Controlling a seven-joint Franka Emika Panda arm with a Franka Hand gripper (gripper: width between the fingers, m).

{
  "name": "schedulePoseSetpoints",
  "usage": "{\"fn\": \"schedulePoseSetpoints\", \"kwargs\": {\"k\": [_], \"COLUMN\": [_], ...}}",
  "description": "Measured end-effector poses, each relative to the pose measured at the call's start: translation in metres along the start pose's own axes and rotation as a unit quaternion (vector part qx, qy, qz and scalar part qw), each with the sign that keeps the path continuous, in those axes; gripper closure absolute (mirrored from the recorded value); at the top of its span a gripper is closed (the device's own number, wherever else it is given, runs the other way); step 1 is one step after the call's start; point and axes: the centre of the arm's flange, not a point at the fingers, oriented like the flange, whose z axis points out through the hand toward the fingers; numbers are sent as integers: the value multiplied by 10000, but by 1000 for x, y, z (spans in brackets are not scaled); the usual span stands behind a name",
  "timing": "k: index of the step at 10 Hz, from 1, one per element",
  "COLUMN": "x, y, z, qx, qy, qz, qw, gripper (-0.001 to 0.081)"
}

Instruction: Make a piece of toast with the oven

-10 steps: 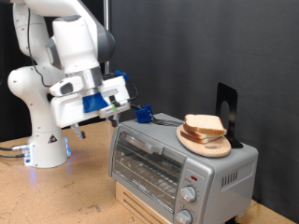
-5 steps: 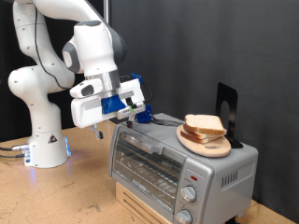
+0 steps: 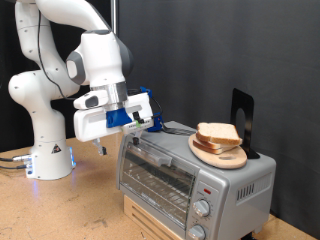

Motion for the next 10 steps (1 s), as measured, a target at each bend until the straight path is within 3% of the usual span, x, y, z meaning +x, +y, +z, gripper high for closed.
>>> {"fn": "schedulePoseSetpoints", "kwargs": {"k": [4, 10], "x": [25, 58], "y": [22, 63], "z": [5, 36], "qx": [-231, -482], "qy": [190, 401], "qz": [-14, -284], "qw": [9996, 9976], "gripper": [6, 6]}}
